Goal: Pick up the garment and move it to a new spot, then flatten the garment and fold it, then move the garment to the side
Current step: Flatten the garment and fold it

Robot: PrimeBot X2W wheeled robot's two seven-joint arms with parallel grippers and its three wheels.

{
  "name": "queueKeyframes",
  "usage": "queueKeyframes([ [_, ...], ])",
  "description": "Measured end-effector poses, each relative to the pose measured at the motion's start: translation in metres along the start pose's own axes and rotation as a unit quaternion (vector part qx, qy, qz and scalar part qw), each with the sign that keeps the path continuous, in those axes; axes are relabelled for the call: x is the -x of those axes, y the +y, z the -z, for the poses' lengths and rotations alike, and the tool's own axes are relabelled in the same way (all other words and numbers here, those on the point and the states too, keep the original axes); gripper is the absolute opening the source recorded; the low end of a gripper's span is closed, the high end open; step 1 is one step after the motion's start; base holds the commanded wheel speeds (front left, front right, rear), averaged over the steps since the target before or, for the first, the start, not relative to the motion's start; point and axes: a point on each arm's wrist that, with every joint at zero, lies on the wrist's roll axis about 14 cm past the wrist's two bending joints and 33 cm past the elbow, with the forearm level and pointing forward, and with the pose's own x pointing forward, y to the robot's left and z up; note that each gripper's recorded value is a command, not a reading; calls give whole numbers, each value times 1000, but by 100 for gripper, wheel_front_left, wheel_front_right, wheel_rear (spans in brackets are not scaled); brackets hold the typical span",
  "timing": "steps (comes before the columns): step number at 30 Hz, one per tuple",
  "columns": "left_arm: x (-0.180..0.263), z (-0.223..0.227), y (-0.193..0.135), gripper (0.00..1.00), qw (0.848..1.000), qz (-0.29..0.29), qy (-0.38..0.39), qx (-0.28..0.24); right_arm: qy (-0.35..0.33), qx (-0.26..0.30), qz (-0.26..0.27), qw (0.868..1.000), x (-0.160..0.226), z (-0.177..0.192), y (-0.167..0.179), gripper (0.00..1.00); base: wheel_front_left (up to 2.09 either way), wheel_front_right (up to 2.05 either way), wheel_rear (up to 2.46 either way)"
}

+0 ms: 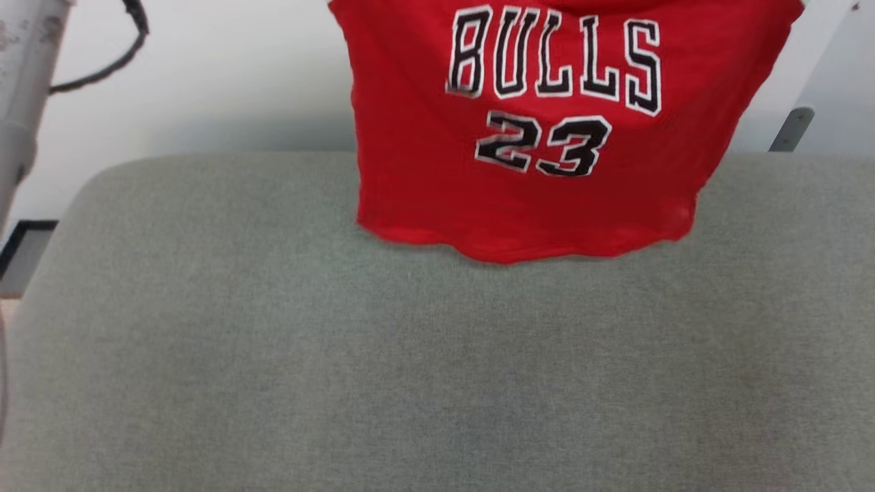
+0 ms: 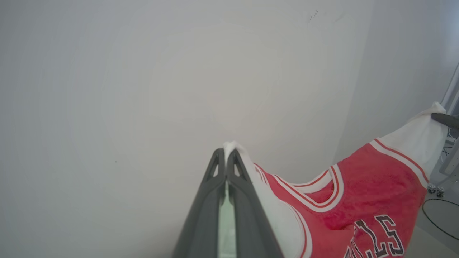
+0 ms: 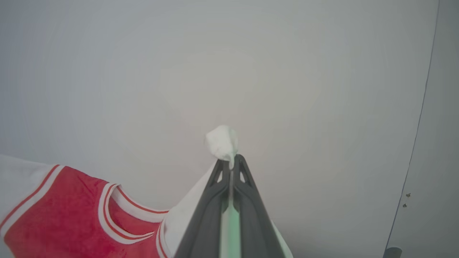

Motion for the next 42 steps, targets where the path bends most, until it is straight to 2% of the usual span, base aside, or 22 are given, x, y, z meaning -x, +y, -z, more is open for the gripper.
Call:
queueKeyframes([
  [7, -28, 29, 17, 0, 1000, -12, 7, -9, -17, 28, 21, 999, -28, 15, -23, 0, 0, 0, 0],
  [16, -87, 68, 33, 0, 998, -29, -39, -44, -82, 116, 41, 989, -83, 52, -49, 0, 0, 0, 0],
  [20, -109, 44, 32, 0, 990, -25, -125, -65, -166, 178, 33, 969, -102, 35, -52, 0, 0, 0, 0],
  [23, -121, 32, 32, 0, 981, -18, -183, -62, -189, 222, 26, 956, -117, 31, -53, 0, 0, 0, 0],
  [26, -133, 41, 34, 0, 977, -8, -206, -53, -210, 262, 11, 942, -130, 34, -48, 0, 0, 0, 0],
  [27, -137, 48, 35, 0, 977, -6, -209, -47, -209, 275, 6, 938, -134, 42, -49, 0, 0, 0, 0],
  [29, -144, 71, 43, 0, 978, -7, -203, -37, -190, 284, -2, 940, -144, 73, -55, 0, 0, 0, 0],
  [33, -147, 160, 64, 0, 990, -18, -141, -2, -106, 276, -16, 955, -153, 176, -75, 0, 0, 0, 0],
  [36, -138, 217, 77, 0, 995, -33, -97, 20, -54, 255, -25, 965, -151, 238, -84, 0, 0, 0, 0],
  [39, -122, 258, 83, 0, 997, -42, -55, 24, -13, 230, -36, 972, -144, 285, -84, 0, 0, 0, 0],
  [42, -105, 283, 79, 0, 999, -41, -21, 27, 8, 192, -42, 980, -134, 307, -79, 0, 0, 0, 0],
])
